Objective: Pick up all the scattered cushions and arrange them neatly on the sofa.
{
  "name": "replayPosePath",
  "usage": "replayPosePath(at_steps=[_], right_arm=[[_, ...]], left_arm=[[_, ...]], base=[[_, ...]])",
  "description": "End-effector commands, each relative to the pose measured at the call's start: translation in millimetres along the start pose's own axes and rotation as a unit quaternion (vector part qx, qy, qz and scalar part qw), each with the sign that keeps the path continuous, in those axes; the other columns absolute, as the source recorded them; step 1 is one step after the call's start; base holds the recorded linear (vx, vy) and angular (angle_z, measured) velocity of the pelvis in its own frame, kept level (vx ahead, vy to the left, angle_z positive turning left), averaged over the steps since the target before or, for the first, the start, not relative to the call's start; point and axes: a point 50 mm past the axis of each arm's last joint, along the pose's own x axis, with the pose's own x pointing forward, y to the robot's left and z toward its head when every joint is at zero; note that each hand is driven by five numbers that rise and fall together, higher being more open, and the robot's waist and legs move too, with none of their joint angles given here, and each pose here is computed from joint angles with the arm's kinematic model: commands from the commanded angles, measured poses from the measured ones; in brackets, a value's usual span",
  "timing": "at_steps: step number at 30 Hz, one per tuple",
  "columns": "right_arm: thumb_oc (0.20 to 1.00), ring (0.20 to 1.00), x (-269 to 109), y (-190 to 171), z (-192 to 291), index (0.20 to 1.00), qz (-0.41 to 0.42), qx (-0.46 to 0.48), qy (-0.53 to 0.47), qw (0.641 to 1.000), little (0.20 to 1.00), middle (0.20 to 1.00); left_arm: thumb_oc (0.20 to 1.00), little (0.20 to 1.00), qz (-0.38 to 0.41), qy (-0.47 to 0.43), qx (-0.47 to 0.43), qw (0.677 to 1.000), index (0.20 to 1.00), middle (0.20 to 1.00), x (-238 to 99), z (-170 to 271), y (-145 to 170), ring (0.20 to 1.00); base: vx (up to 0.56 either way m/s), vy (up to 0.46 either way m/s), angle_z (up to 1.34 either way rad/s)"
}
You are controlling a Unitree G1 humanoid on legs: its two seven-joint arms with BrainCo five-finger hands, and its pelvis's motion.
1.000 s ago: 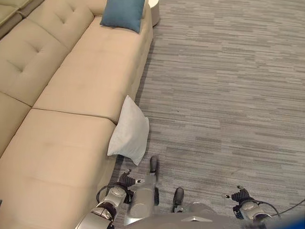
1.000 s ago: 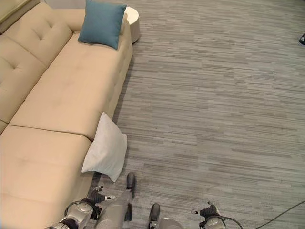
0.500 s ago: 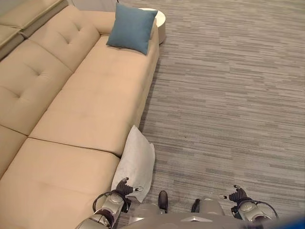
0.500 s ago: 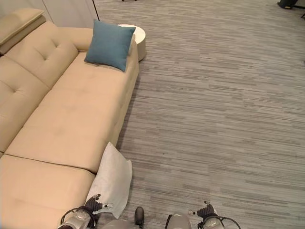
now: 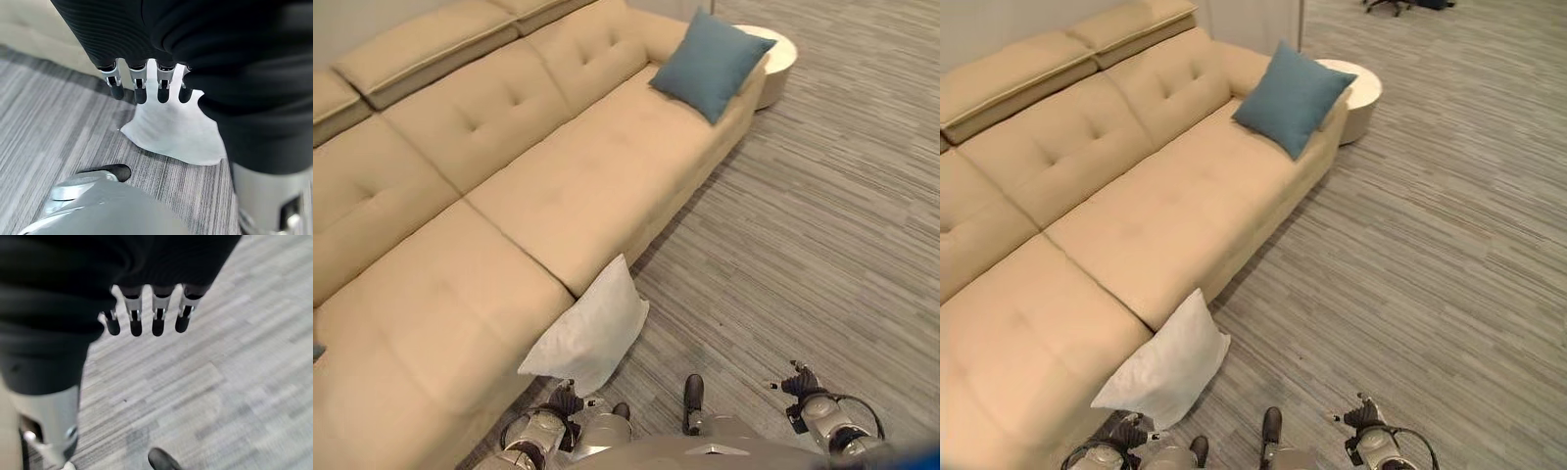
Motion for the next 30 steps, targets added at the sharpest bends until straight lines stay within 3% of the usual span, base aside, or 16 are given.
replayPosePath(at_steps=[1, 4, 18, 30], right_arm=[[1.000, 1.000, -5, -5, -30, 1.000, -0.009, 0.011, 0.044, 0.999, 1.000, 1.000], [1.000, 1.000, -5, -2, -30, 1.000, -0.007, 0.025, 0.049, 0.998, 1.000, 1.000], [1.000, 1.000, -3, 3, -13, 1.000, 0.013, 0.003, 0.021, 1.000, 1.000, 1.000], [1.000, 1.000, -2, 0, -8, 1.000, 0.010, -0.003, 0.002, 1.000, 1.000, 1.000]], left_arm=[[1.000, 1.000, -0.008, -0.029, 0.015, 0.999, 1.000, 1.000, 2, 21, -8, 1.000], [1.000, 1.000, -0.005, -0.031, 0.023, 0.999, 1.000, 1.000, 3, 22, -4, 1.000], [1.000, 1.000, 0.014, 0.007, 0.017, 1.000, 1.000, 1.000, 1, -3, 13, 1.000], [1.000, 1.000, 0.019, 0.016, 0.012, 1.000, 1.000, 1.000, 0, -9, 14, 1.000]], base=[[-0.01, -0.109, 2.27], [0.06, -0.028, 2.20], [0.12, 0.110, 0.27], [0.15, -0.180, 0.52]])
